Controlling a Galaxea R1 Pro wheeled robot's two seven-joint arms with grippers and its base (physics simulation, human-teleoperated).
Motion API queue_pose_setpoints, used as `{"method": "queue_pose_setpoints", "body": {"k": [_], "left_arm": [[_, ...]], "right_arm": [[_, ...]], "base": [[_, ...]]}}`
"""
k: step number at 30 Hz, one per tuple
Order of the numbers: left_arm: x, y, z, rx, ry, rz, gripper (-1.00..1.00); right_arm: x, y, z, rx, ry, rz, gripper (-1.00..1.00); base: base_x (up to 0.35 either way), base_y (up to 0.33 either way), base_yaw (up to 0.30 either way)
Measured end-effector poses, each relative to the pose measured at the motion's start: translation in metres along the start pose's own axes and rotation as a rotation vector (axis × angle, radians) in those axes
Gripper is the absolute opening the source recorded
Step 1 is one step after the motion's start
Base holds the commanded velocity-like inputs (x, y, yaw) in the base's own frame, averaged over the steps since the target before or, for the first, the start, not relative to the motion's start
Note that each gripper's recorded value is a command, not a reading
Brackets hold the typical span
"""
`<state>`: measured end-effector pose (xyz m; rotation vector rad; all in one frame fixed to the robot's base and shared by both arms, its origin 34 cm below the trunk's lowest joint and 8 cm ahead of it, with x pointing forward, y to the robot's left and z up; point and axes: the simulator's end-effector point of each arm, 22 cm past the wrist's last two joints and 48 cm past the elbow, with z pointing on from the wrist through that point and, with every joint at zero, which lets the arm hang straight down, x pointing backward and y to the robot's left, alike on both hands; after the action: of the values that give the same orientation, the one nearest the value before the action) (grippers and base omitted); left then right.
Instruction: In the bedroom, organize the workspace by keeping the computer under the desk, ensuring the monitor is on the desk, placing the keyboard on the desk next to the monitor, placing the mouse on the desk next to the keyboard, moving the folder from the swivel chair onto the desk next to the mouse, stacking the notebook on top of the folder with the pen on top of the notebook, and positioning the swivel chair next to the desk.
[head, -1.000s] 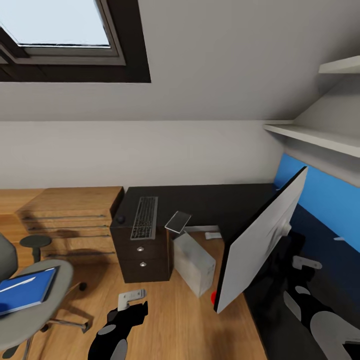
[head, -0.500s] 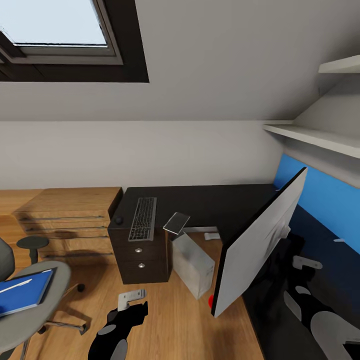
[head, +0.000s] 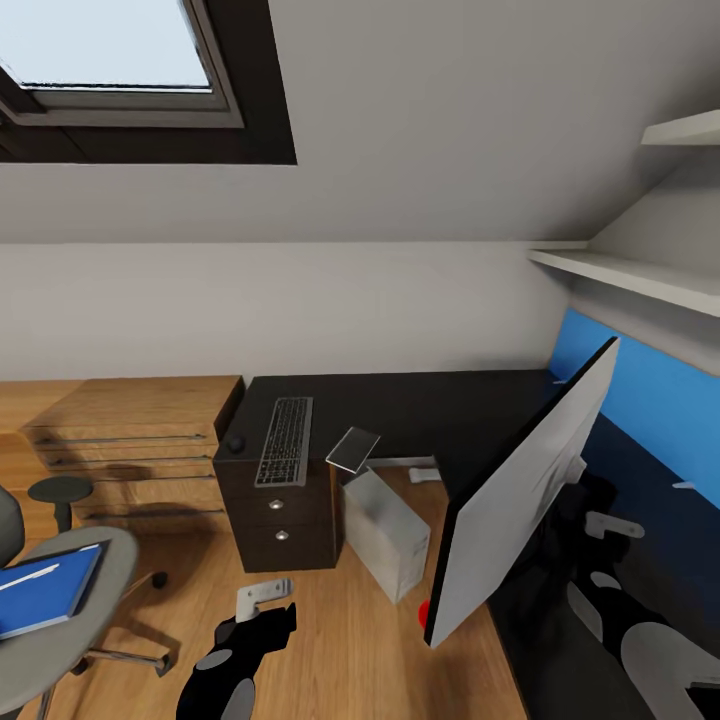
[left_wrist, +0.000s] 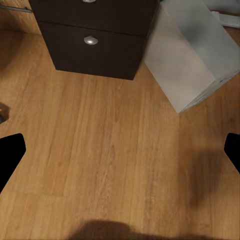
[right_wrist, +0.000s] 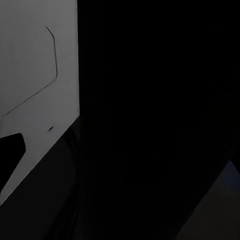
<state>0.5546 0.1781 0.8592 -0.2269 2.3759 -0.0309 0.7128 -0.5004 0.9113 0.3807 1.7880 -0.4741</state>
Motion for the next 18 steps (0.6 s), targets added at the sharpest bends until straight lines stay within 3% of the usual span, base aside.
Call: {"method": "queue_pose_setpoints", "body": {"k": [2, 3, 18], "left_arm": [[0.0, 0.0, 0.0, 0.0, 0.0, 0.0, 1.0], [0.0, 0.0, 0.0, 0.0, 0.0, 0.0, 1.0], [0.0, 0.0, 0.0, 0.0, 0.0, 0.0, 1.0]], "right_arm": [[0.0002, -0.0003, 0.0, 0.001, 0.001, 0.0, 1.0], [0.0001, -0.0004, 0.0001, 0.001, 0.0, 0.0, -1.0], [0.0, 0.0003, 0.0, 0.001, 0.0, 0.0, -1.0]], "base": [[0.006, 0.0, 0.0], [0.002, 0.0, 0.0], [0.0, 0.0, 0.0]]}}
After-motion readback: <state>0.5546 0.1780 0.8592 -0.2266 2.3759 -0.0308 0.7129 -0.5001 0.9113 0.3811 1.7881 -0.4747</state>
